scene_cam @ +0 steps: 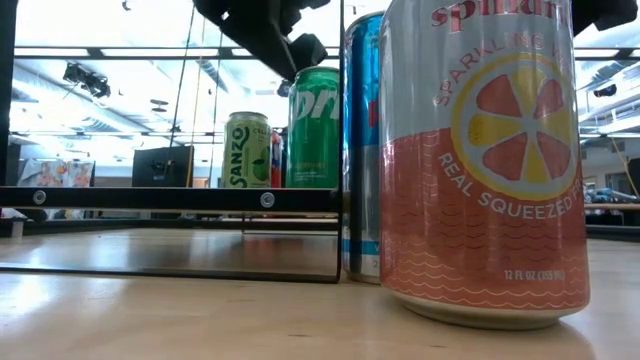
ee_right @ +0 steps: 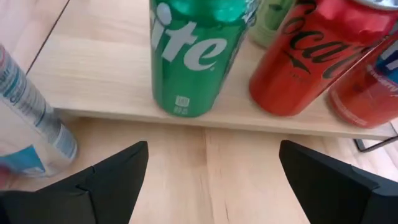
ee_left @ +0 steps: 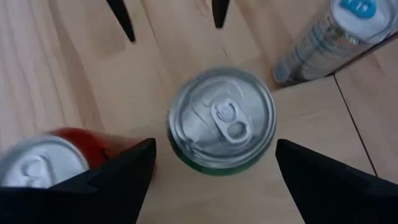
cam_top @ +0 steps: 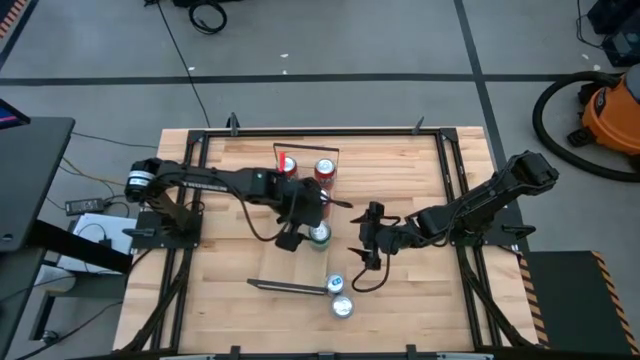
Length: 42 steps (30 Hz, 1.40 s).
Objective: Place canned beverage on shelf
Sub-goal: Put the green soda can on the shelf
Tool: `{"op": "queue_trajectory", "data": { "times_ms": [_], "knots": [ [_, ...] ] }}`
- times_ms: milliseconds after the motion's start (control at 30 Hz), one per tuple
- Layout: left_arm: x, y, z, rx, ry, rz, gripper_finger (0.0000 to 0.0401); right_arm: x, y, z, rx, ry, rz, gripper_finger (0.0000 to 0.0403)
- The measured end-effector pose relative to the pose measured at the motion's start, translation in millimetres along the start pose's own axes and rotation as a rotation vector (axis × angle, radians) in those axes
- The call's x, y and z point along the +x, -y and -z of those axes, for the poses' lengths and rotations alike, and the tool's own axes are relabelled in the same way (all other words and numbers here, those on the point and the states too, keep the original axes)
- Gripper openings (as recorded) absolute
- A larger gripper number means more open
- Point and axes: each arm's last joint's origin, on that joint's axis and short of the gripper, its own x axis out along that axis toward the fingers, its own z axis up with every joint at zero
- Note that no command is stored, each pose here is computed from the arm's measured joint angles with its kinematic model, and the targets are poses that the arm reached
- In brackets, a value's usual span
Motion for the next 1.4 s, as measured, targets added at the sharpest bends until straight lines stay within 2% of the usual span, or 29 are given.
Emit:
{"op": "queue_trajectory", "data": {
  "times_ms": [167,300,667,1000,1267,1400],
  "knots": [
    [6,-1,-1,-0.006,0.003,0.001,0.0343,0,1,-5,0.023,0.055,0.062,0.0374],
    [14,-1,3,-0.028,-0.047,0.019,0.0343,-1,2,-11,0.053,0.117,0.118,0.0374],
    [20,8,-5,-0.107,-0.001,0.022,0.0322,0,2,0,-0.006,0.011,0.082,0.0374],
    [22,10,-8,-0.185,0.010,-0.011,0.0320,1,1,0,-0.010,0.005,0.027,0.0374],
    [22,11,-6,-0.191,-0.011,-0.017,0.0319,32,-1,-1,-0.037,0.075,0.005,0.0374],
    [19,11,-4,-0.217,-0.040,-0.062,0.0319,43,2,-1,-0.013,0.092,0.014,0.0374]
  ]
}}
